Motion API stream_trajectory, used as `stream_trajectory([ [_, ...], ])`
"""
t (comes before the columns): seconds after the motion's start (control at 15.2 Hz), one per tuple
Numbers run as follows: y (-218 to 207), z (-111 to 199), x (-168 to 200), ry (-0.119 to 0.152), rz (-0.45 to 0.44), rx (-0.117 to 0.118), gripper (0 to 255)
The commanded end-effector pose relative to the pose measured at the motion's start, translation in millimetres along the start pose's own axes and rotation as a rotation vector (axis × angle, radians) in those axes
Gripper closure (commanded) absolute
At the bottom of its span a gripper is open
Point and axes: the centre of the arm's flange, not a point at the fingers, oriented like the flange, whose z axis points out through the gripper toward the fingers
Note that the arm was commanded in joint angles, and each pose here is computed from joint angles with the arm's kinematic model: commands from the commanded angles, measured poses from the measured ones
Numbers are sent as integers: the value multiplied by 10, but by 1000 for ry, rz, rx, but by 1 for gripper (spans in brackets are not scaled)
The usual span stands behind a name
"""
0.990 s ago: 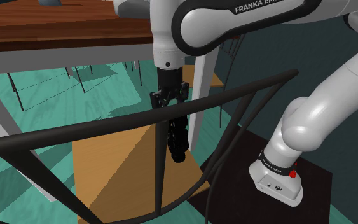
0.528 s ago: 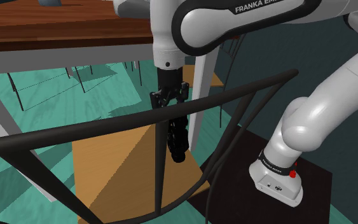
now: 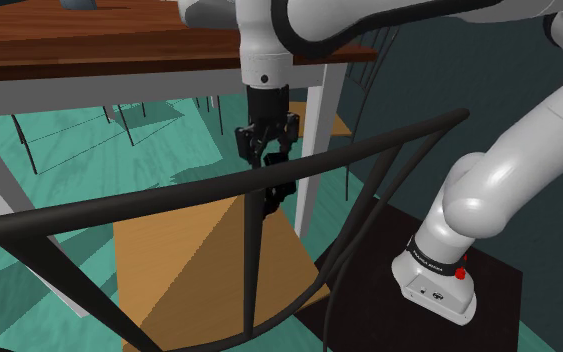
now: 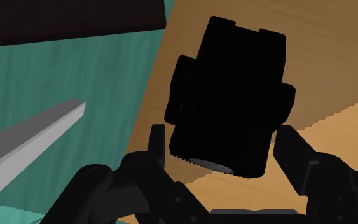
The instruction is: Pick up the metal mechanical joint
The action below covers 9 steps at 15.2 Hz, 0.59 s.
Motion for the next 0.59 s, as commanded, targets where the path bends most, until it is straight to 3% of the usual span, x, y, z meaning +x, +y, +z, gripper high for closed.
stream_trajectory([
  [0.0,-7,-102,-17,0,0,0,255],
  [0.53,-10,-424,-57,0,0,0,255],
])
